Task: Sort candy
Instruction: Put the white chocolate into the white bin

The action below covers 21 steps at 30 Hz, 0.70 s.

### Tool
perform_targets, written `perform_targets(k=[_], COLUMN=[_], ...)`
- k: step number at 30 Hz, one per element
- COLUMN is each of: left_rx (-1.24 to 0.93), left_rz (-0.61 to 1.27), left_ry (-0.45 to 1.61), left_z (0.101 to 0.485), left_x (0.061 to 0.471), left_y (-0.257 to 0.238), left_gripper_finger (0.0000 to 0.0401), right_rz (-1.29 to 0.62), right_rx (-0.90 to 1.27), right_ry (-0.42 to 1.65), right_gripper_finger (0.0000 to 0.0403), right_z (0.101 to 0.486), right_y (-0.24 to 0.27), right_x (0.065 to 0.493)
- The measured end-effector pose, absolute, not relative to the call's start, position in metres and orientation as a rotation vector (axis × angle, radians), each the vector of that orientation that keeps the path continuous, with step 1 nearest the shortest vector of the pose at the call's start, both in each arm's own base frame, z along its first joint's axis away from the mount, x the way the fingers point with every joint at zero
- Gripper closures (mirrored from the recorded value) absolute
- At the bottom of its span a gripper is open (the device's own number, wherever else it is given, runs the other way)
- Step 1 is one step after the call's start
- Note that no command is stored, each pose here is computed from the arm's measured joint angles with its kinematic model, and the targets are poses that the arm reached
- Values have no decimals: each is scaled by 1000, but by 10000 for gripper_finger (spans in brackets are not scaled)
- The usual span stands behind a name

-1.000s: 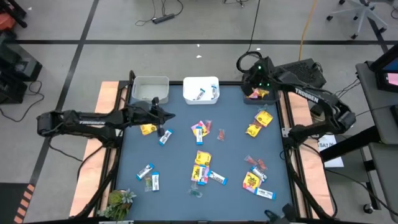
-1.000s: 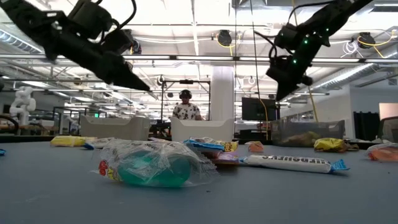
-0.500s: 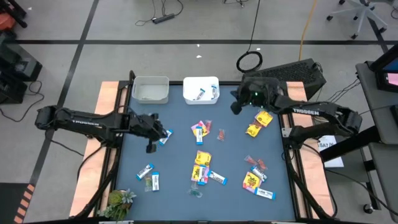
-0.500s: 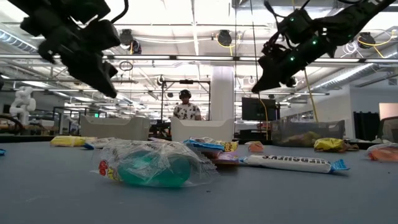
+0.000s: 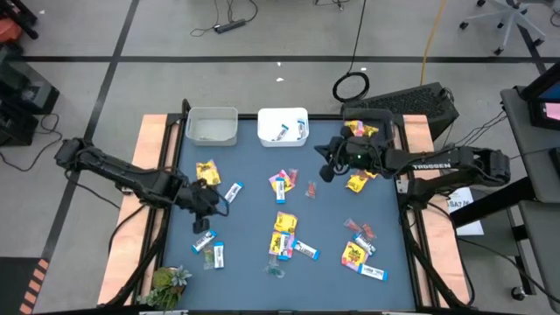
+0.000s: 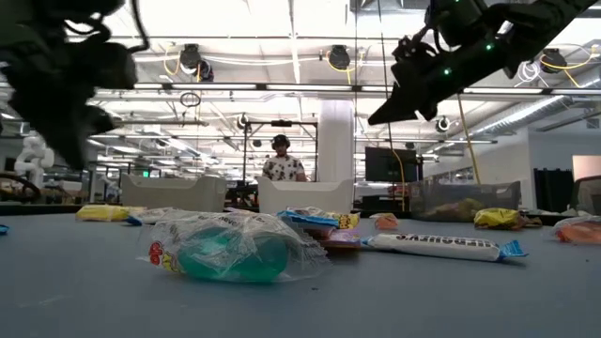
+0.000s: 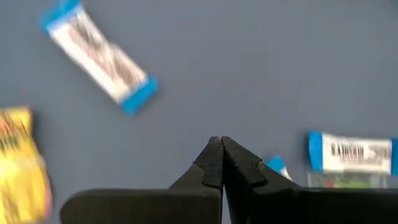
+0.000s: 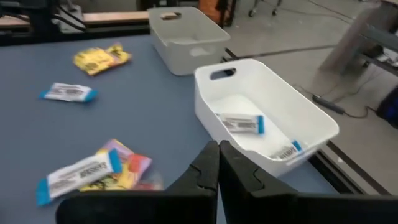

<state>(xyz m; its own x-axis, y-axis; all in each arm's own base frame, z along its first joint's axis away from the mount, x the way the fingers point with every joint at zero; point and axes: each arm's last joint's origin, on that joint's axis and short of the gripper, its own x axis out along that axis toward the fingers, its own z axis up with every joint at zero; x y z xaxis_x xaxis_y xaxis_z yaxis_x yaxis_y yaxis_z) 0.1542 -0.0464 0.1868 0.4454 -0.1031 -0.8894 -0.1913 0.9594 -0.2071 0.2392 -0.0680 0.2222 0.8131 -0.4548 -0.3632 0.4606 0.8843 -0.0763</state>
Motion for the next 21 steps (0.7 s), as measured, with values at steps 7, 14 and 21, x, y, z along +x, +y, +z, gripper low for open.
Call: perform_targets(k=[7, 14, 21], left_rx=[-383, -405, -366], left_rz=[76, 59, 61], left_ry=[1157, 1197, 1312], left_z=[186, 182, 166], left_x=[146, 143, 149], left_y=[-62, -72, -81], left_gripper_finger=[349, 292, 257], right_rz=[-515, -479, -462], right_rx=[-5, 19, 16], right_ry=[347, 339, 338], right_gripper_finger=[403, 403, 403], right_z=[226, 225, 226], right_y=[-59, -48, -44], right_x=[242, 245, 246])
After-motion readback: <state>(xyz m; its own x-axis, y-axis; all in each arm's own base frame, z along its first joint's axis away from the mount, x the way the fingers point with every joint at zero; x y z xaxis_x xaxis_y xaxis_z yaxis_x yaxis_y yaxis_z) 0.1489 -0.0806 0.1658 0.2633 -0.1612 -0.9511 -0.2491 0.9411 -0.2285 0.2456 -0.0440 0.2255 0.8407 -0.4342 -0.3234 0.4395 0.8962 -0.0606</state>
